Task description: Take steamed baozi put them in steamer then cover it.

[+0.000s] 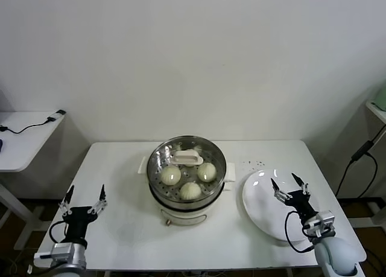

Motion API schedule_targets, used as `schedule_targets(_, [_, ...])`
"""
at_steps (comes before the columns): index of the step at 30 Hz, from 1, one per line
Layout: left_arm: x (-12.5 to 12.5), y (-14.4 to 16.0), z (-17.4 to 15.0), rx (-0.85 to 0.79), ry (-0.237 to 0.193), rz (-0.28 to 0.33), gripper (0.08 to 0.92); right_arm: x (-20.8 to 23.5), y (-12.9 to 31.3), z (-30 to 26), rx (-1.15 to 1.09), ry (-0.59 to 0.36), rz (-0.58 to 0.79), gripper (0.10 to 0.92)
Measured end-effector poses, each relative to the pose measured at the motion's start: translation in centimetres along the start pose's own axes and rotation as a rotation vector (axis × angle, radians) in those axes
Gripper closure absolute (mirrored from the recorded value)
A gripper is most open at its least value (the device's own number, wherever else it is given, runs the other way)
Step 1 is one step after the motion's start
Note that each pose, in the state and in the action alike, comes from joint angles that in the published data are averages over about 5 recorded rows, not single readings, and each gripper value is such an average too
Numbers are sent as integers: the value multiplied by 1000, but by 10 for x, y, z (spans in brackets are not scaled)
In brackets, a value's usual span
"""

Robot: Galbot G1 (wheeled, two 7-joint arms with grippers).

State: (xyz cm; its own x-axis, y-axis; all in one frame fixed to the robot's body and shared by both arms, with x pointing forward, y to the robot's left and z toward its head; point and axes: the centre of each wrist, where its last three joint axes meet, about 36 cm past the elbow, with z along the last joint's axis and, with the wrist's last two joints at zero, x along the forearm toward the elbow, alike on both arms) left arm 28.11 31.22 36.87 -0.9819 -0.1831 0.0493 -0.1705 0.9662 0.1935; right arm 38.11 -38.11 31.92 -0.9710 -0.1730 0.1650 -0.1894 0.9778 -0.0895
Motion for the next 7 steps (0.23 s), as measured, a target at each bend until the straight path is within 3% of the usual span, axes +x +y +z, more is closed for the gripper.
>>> schedule_targets(7, [5,6,5,34,-9,-2,177,-3,2,-2,-3,-9,-5,200])
